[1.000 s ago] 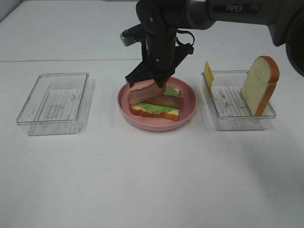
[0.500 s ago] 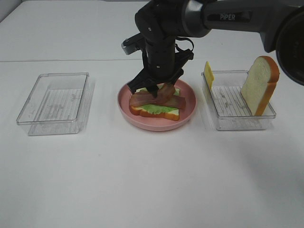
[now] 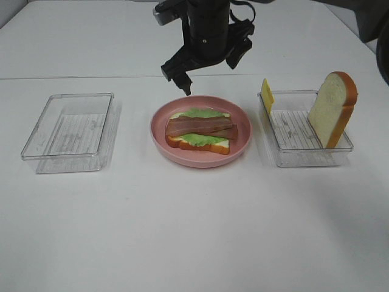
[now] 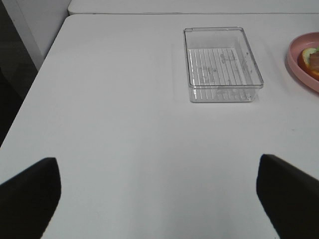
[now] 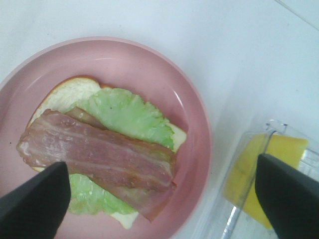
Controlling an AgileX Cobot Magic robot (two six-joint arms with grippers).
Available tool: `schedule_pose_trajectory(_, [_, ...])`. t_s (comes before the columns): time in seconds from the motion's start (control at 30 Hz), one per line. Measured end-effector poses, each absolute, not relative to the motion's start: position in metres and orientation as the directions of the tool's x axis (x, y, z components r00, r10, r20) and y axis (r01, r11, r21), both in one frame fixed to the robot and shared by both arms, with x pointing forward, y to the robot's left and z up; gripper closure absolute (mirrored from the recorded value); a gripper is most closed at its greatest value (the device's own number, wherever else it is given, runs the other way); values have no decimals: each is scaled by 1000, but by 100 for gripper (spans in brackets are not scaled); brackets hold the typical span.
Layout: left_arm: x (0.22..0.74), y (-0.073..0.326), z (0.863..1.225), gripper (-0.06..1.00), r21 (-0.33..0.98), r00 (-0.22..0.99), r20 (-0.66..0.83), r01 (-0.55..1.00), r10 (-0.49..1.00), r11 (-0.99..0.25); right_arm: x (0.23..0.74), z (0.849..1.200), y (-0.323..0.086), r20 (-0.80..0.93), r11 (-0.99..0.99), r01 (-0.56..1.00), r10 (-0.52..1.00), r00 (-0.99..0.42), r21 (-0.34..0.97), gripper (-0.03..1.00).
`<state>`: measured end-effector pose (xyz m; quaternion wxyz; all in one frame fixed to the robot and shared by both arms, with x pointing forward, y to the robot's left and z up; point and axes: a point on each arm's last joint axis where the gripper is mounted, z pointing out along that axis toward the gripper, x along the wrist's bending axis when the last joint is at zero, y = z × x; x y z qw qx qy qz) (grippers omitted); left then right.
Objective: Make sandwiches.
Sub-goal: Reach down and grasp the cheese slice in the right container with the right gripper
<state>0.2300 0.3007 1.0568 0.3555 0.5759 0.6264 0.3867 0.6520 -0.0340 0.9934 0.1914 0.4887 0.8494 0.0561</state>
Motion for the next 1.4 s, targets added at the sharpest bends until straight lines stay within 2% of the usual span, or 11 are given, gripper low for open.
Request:
schedule_pose_trajectory(0.13, [230,301,1057,-5,894,-84,0,447,996,38,653,1014,-34,-280,526,801,845,-455,286,0])
schedule_pose_trajectory(0.2, [230,301,1057,-5,894,-84,0,447,996,38,655,1039,-33,-281,531,776,845,-455,340,0])
schedule_pose_trajectory(0.47, [230,301,1057,-5,894,-84,0,447,996,38,664,1057,-50,-252,503,776,864,-437,380,0])
schedule_pose_trajectory(0.8, [230,301,1057,-5,894,-84,0,447,996,38,692,1054,-108,-156,373,853,928,-339,365,0])
schedule_pose_trajectory(1.1, [230,301,1057,-5,894,-84,0,447,996,38,701,1017,-152,-110,294,926,955,-275,236,0])
schedule_pose_trajectory(1.4, [230,301,1057,-5,894,-84,0,447,996,38,703,1001,-159,-48,283,940,959,-279,189,0])
